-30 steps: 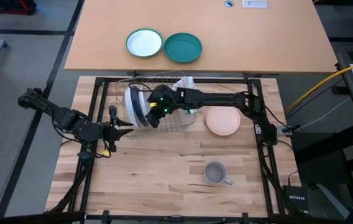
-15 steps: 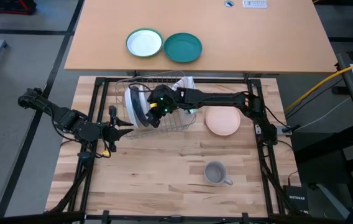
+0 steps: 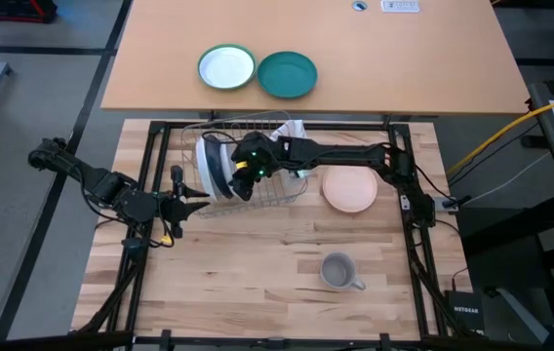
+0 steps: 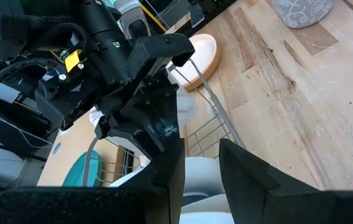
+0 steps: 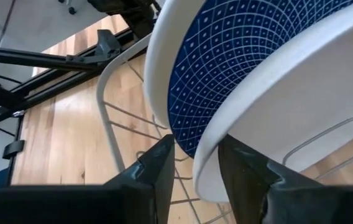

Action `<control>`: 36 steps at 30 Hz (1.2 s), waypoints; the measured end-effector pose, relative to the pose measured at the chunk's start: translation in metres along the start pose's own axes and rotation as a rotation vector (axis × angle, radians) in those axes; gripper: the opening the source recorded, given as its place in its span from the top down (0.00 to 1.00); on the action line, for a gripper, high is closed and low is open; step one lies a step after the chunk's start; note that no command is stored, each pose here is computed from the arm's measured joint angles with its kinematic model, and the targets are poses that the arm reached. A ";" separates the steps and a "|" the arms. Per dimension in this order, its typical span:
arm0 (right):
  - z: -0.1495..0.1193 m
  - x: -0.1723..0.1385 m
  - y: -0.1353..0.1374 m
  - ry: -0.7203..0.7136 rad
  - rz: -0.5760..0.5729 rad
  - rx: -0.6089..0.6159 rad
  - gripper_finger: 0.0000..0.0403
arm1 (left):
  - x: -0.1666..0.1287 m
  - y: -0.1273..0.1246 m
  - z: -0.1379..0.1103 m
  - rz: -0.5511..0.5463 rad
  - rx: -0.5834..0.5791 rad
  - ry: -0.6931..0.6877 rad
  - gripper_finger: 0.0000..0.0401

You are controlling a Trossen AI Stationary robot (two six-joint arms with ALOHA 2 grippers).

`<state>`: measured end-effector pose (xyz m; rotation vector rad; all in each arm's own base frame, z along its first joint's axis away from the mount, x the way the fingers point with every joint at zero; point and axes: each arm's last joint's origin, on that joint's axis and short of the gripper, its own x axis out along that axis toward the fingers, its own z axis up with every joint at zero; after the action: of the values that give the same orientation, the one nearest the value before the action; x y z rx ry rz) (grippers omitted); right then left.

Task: Sort dishes
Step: Put the white plate in the dish rack

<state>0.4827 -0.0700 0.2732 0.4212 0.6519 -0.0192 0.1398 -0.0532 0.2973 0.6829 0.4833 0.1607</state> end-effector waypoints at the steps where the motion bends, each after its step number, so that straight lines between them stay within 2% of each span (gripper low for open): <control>1: 0.000 0.000 0.000 0.001 0.005 0.000 0.68 | 0.000 0.000 0.000 0.000 0.000 0.000 0.78; 8: 0.004 0.001 0.006 -0.050 0.042 -0.049 0.68 | 0.000 0.000 0.000 0.000 0.005 0.000 0.78; 17: 0.013 0.000 0.005 -0.157 -0.064 -0.230 0.68 | 0.000 0.000 0.000 0.000 0.015 0.000 0.78; 23: 0.013 0.000 0.005 -0.151 -0.067 -0.341 0.68 | 0.000 0.000 0.000 0.000 0.013 0.000 0.78; 31: 0.006 0.000 0.006 -0.067 0.022 -0.347 0.68 | 0.000 0.000 0.000 0.000 0.011 0.000 0.78; 36: 0.006 0.001 0.012 -0.084 0.014 -0.453 0.68 | 0.000 0.000 0.000 0.000 0.012 0.001 0.78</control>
<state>0.4883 -0.0614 0.2812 -0.0124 0.5508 0.1221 0.1398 -0.0532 0.2973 0.6943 0.4851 0.1581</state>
